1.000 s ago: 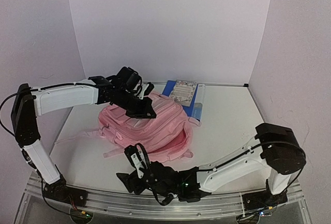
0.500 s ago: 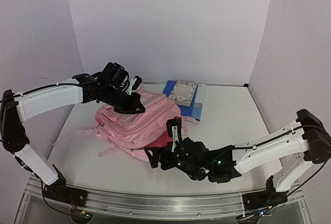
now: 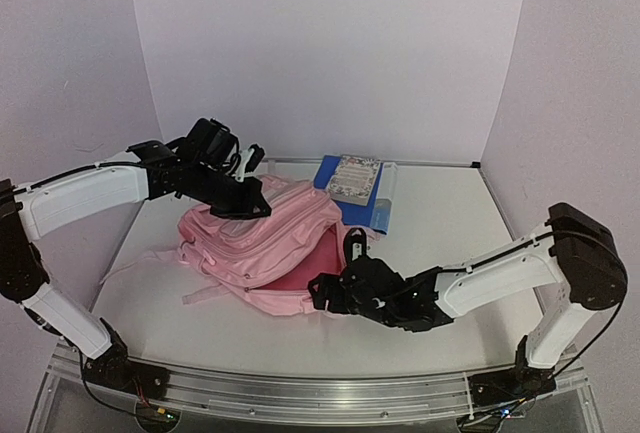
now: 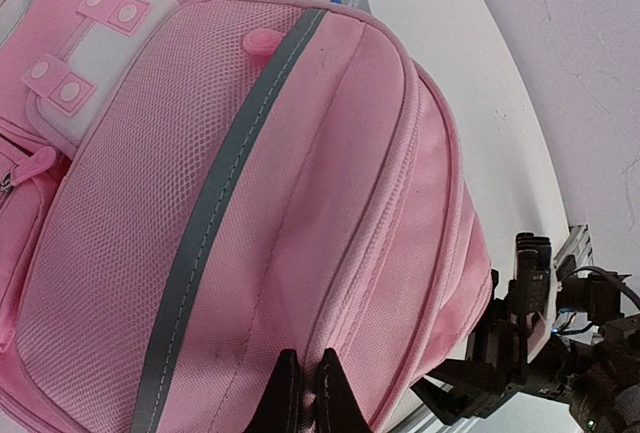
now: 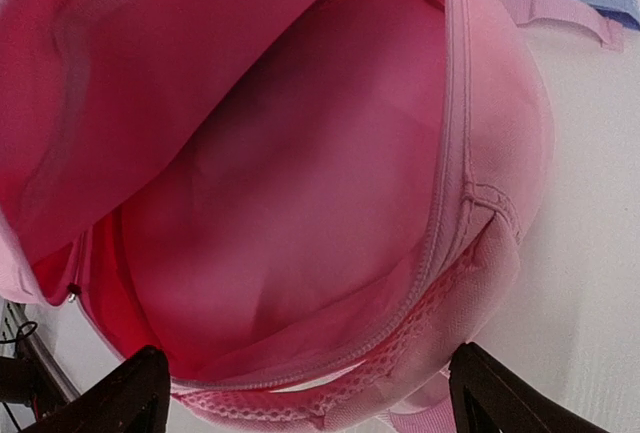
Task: Pack the student bag
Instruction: Unzip the student bag at the center of the board, then move the book to the center of the board.
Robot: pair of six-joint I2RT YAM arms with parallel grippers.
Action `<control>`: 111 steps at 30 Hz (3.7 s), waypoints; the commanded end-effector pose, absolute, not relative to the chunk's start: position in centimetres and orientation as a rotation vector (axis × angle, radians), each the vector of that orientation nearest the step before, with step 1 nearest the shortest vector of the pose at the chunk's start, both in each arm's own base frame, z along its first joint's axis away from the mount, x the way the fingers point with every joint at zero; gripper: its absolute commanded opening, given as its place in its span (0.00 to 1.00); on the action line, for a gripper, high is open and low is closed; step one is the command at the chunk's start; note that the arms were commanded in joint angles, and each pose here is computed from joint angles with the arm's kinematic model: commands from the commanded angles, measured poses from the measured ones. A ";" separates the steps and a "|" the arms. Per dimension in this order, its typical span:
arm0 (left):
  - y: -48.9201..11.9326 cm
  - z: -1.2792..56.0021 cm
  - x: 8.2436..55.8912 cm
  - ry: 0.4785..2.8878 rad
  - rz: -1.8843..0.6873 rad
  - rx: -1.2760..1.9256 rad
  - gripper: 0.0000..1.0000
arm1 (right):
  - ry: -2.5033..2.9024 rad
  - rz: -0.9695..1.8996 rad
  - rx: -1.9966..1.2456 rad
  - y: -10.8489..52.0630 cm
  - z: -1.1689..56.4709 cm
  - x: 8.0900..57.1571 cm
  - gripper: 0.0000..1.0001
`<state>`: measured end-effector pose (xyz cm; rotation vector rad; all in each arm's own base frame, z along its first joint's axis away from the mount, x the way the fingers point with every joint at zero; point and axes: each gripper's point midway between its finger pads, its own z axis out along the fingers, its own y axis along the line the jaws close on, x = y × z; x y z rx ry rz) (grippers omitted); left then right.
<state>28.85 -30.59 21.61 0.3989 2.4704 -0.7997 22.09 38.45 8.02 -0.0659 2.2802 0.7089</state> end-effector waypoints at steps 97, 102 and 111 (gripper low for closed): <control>-19.9 31.3 31.1 1.991 -0.878 0.475 0.00 | 2.364 0.768 0.506 27.2 1.6 57.4 0.00; -19.9 31.3 31.1 1.992 -0.879 0.476 0.00 | 2.357 0.702 0.481 25.7 3.5 55.7 0.00; -20.0 31.1 31.1 1.997 -0.881 0.476 0.00 | 2.355 0.625 0.439 22.7 7.4 50.7 0.00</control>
